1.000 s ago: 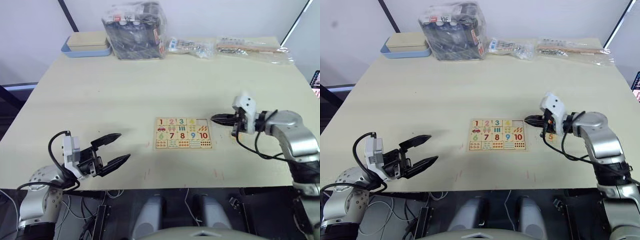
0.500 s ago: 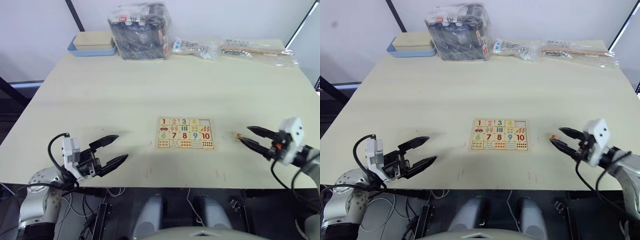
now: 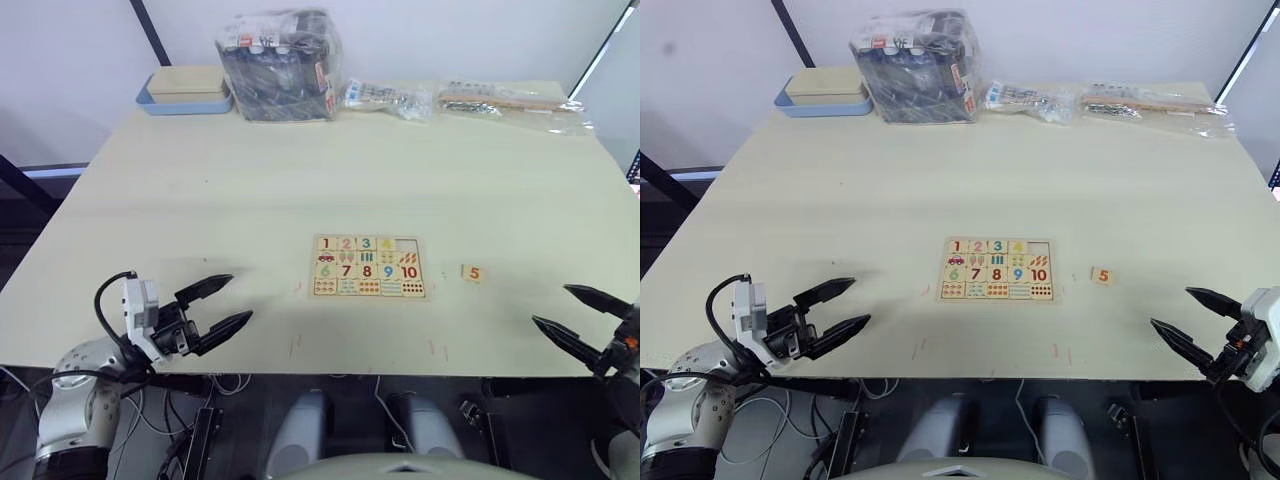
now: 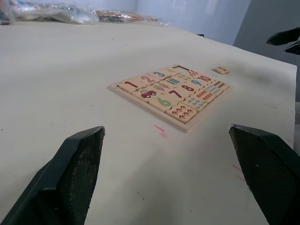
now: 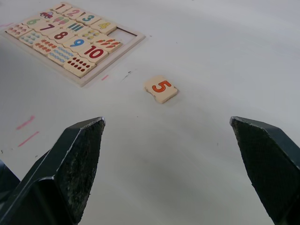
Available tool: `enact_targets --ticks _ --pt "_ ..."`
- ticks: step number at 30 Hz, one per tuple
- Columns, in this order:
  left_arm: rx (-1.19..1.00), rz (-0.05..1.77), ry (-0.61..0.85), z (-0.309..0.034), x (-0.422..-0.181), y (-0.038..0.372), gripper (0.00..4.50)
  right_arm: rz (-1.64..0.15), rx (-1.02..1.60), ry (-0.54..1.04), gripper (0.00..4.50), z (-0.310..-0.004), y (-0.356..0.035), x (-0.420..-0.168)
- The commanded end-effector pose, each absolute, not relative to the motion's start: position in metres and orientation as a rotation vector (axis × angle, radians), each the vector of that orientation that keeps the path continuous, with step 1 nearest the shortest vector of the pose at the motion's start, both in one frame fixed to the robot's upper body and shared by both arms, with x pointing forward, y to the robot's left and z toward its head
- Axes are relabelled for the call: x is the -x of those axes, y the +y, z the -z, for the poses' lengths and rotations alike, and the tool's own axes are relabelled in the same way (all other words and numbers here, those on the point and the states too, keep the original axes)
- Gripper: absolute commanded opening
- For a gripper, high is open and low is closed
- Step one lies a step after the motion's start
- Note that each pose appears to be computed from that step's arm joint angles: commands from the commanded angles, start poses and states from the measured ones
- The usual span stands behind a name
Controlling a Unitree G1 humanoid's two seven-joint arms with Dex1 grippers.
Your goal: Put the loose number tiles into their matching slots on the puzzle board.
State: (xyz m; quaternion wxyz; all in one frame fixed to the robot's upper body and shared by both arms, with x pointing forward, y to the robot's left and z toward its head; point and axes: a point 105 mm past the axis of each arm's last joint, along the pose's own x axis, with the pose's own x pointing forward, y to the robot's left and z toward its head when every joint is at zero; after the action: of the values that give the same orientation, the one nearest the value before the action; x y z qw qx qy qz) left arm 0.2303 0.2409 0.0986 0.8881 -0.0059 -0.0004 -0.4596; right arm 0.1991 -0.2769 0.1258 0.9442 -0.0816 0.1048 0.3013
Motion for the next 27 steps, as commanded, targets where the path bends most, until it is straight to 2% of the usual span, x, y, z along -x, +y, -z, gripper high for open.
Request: enact_targets --ticks 1,4,11,19,27 --pt "-0.010 0.953 -0.027 -0.104 -0.229 0.244 4.50 -0.614 0.193 0.171 4.48 -0.140 -0.279 -0.202" --pt "-0.016 1.004 -0.037 -0.108 -0.228 0.240 4.50 -0.670 0.203 0.165 4.48 -0.148 -0.267 -0.216" --pt "-0.022 1.171 -0.061 -0.117 -0.219 0.228 4.50 -0.881 0.272 0.304 4.48 -0.147 -0.240 -0.242" --pt "-0.035 1.215 -0.072 -0.126 -0.221 0.226 4.50 -0.934 0.377 0.471 4.48 -0.124 -0.227 -0.287" --pt "-0.031 1.207 -0.077 -0.125 -0.219 0.222 4.50 -0.955 0.404 0.522 4.48 -0.109 -0.225 -0.307"
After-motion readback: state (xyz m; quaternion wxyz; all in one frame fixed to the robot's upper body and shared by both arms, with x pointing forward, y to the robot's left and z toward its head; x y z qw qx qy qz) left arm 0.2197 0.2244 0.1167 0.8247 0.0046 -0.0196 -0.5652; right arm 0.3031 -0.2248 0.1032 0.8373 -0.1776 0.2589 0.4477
